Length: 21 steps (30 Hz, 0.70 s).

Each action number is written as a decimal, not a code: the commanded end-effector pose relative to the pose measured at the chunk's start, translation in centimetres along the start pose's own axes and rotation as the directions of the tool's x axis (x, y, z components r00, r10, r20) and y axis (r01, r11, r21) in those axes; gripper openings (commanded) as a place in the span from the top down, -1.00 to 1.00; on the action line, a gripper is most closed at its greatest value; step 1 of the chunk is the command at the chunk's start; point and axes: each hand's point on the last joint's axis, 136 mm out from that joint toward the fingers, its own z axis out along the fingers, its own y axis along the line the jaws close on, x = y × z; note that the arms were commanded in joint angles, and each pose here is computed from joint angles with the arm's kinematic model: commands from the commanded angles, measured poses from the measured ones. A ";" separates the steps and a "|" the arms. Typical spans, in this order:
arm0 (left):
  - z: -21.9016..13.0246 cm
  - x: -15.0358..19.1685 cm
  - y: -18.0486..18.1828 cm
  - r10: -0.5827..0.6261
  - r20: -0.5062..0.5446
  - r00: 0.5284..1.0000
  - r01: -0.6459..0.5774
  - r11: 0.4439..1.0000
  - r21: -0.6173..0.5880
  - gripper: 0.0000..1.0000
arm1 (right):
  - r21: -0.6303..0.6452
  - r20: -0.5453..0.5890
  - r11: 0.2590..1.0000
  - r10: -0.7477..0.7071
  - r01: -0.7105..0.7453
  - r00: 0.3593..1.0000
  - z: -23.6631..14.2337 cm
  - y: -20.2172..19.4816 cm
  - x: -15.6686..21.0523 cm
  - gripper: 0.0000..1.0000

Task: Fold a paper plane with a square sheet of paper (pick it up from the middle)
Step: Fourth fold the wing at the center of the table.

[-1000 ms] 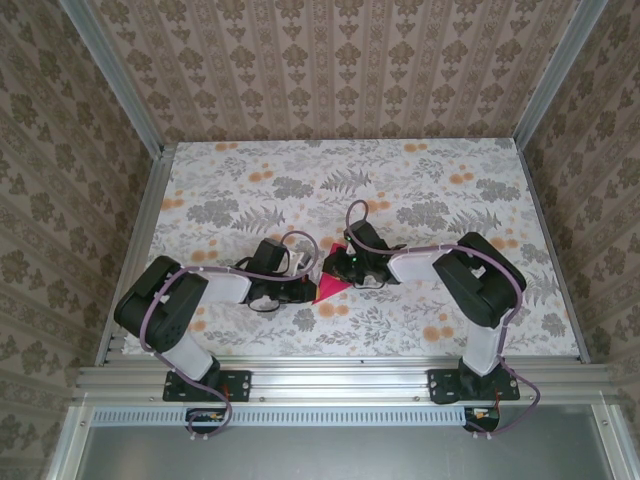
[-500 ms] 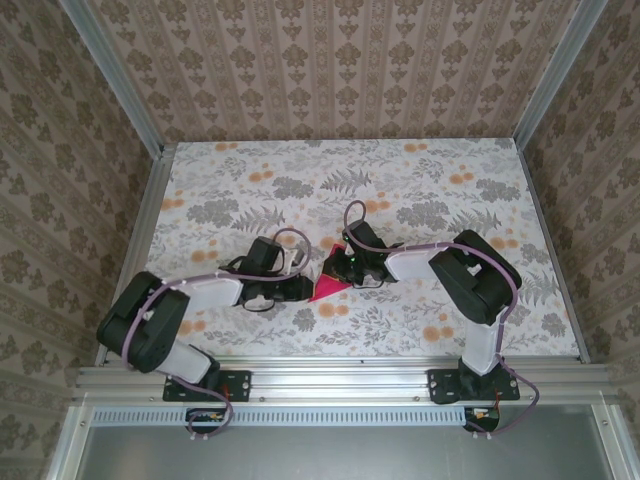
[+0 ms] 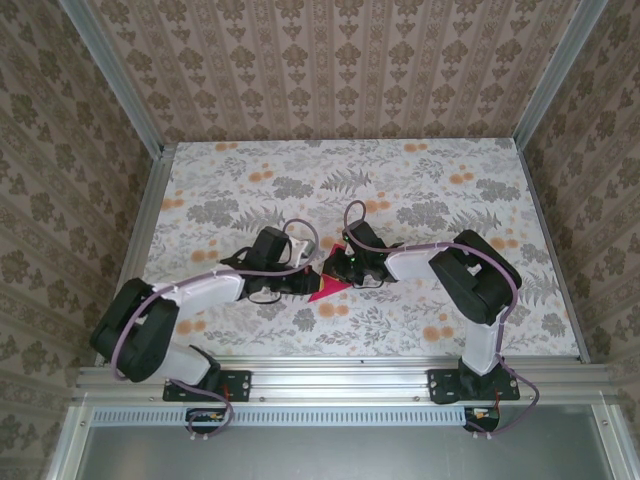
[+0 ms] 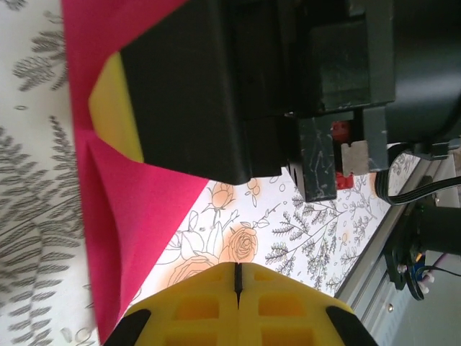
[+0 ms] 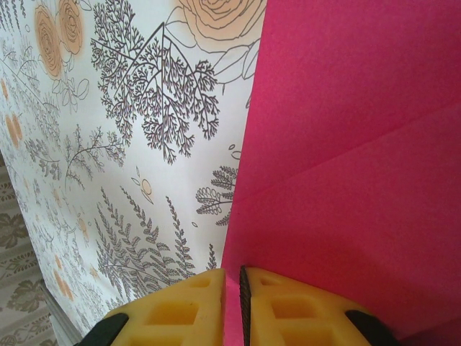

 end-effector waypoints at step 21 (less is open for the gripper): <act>2.3 2.6 4.9 -0.051 -0.107 0.993 0.047 0.998 -0.047 1.00 | 0.128 -0.043 0.992 0.023 -0.017 0.999 0.5 -3.3 1.1 0.68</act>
